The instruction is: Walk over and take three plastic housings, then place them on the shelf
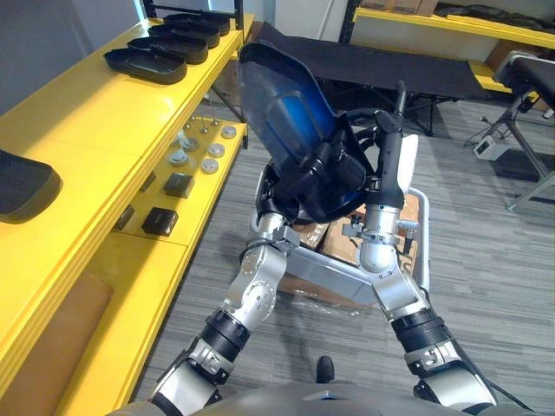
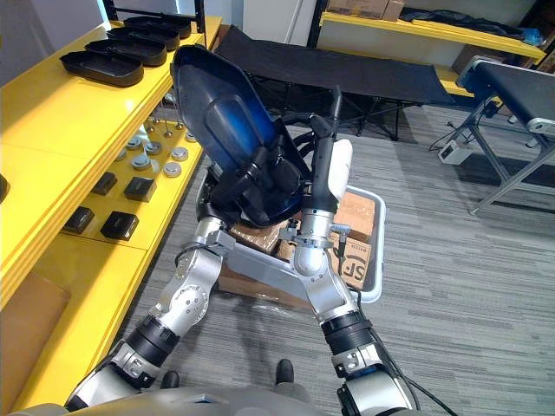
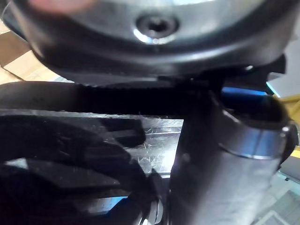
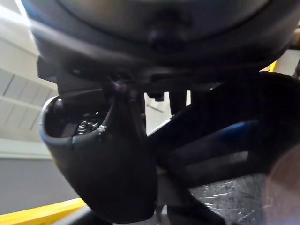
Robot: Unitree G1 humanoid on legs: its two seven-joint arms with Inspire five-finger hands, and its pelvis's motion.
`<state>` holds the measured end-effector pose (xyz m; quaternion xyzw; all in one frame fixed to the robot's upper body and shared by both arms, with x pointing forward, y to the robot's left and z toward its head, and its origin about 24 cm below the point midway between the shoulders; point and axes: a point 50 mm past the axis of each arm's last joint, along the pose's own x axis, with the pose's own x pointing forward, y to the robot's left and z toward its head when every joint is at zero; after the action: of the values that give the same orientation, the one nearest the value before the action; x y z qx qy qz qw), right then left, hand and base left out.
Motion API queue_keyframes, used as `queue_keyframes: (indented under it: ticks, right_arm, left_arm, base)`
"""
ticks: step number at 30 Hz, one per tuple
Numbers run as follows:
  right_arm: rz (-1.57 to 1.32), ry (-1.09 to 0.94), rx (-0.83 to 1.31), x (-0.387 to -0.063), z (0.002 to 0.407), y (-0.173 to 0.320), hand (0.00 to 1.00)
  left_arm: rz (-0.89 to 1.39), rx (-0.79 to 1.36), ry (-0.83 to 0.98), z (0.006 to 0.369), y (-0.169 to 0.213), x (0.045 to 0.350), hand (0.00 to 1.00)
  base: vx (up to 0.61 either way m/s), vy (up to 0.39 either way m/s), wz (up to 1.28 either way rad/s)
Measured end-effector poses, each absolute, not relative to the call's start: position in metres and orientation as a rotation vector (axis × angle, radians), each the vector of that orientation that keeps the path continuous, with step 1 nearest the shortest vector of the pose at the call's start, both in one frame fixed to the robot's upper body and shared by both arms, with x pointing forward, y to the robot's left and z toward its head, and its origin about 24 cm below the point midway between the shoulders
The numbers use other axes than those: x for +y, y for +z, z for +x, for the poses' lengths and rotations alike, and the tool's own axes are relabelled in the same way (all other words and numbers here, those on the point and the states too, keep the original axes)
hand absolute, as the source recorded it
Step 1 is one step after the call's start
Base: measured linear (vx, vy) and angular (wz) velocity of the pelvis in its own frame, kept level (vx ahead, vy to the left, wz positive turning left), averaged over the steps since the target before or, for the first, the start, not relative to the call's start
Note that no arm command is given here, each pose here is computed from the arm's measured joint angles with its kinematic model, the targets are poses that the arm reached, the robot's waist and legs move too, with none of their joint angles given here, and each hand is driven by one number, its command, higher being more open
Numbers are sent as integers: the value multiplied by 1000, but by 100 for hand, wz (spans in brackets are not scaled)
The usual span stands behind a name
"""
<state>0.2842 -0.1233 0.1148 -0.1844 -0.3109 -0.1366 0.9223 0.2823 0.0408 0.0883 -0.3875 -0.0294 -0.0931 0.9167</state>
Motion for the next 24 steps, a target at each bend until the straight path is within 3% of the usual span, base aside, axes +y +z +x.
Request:
queue_keyframes:
  ticks: [9, 15, 16, 24]
  right_arm:
    - [-334, -229, -669, -107, 279, 114, 0]
    - [-287, -207, -683, -101, 271, 109, 0]
    - [-283, -205, -689, -101, 271, 109, 100]
    - [-279, -199, -681, -104, 268, 105, 100]
  left_arm:
    - [-844, -103, -62, 286, 90, 56, 0]
    - [-964, -93, -150, 289, 85, 56, 0]
    - [-979, -91, -165, 289, 85, 55, 0]
    - [-950, -113, -186, 288, 86, 55, 0]
  base:
    - [0, 0, 0]
    - [0, 0, 0]
    - [0, 0, 0]
    - [0, 0, 0]
